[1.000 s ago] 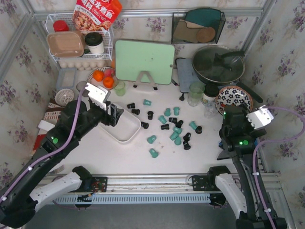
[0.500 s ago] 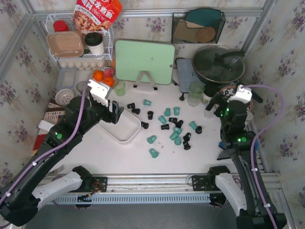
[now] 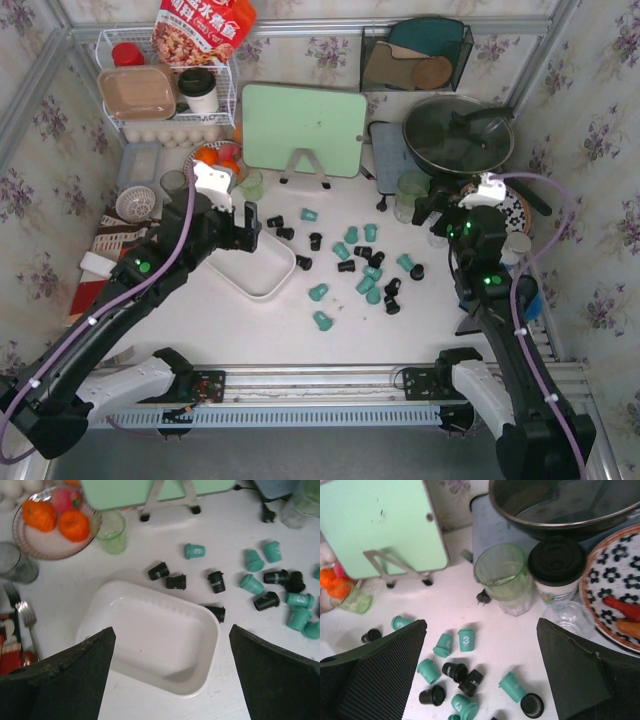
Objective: Mix the coffee capsules in the storage basket
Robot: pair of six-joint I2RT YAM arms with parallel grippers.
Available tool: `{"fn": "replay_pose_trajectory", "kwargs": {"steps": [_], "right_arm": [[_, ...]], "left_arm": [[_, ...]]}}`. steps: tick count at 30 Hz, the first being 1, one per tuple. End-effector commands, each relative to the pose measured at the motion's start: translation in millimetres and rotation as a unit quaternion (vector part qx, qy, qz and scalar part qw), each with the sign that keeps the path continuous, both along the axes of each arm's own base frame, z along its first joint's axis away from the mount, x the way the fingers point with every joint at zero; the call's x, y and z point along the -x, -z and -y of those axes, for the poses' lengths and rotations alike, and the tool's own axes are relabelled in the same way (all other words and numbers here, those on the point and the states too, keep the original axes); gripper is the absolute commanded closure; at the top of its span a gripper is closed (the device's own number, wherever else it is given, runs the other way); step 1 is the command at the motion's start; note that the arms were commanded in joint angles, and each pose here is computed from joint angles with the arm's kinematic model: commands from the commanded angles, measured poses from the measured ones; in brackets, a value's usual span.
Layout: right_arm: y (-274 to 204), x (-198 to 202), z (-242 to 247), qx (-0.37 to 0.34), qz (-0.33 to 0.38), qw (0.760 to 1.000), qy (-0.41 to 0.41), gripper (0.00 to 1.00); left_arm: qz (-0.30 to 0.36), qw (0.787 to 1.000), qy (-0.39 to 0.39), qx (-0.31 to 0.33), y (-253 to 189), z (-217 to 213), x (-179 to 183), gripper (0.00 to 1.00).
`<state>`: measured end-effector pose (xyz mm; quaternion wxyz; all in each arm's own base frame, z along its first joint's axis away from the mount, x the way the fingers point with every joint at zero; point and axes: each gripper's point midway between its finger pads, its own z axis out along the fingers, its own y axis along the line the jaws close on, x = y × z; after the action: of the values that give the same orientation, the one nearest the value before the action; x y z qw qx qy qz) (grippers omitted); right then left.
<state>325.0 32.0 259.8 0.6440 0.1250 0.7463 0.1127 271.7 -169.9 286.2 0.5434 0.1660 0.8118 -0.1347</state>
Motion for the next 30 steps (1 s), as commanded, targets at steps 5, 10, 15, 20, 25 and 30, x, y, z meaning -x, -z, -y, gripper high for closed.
{"fn": "replay_pose_trajectory", "kwargs": {"steps": [5, 10, 15, 20, 25, 30], "right_arm": [[32.2, -13.5, -60.4, -0.030, -0.015, 0.986, -0.163, 0.01], [65.1, -1.0, -74.4, -0.074, 0.006, 0.978, -0.195, 0.12], [74.0, 9.1, -68.3, -0.088, 0.032, 0.980, -0.176, 0.15], [73.4, 10.8, -61.8, -0.092, 0.028, 0.983, -0.155, 0.14], [69.1, 13.7, -73.1, -0.069, 0.030, 0.983, -0.170, 0.00], [66.4, 16.5, -91.8, 0.030, 0.031, 0.986, -0.159, 0.00]], "left_arm": [[-0.097, 0.981, -0.164, -0.020, 47.1, -48.2, 5.3, 0.01], [-0.149, 0.957, -0.246, -0.033, 98.9, -79.8, 30.7, 0.01], [-0.190, 0.938, -0.288, -0.013, 136.1, -86.0, 45.2, 0.02], [-0.230, 0.923, -0.307, -0.008, 155.9, -77.3, 45.1, 0.03], [-0.266, 0.909, -0.322, -0.005, 174.4, -65.6, 40.7, 0.07], [-0.281, 0.905, -0.319, 0.007, 191.0, -51.6, 32.3, 0.11]]}}
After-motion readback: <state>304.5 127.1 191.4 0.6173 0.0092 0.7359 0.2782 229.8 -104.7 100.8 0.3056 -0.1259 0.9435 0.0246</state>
